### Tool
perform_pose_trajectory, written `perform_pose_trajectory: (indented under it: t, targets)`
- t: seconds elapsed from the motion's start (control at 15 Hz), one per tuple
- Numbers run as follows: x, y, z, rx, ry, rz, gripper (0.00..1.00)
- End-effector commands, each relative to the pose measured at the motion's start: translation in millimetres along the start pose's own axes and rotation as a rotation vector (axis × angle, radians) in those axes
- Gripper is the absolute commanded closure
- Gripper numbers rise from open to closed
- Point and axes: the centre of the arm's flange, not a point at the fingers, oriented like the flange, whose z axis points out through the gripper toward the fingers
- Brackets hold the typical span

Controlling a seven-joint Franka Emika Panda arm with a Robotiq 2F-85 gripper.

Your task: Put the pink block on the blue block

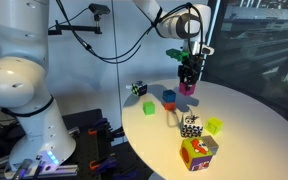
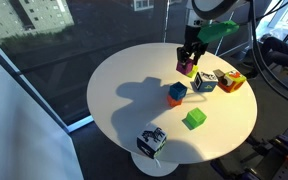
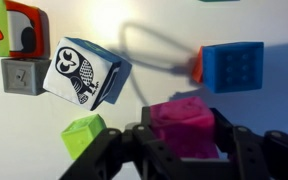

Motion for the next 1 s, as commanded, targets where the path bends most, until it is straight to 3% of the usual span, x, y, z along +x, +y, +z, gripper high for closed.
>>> perform_pose_trajectory:
  t: [0.0,0.93]
  targets:
    - [-14.8,-14.2,-14.4,0.0,-0.008,-0.001,0.67]
    - [-37.8,-45.3,-8.7,-0.032,-0.127,-0.069,0.67]
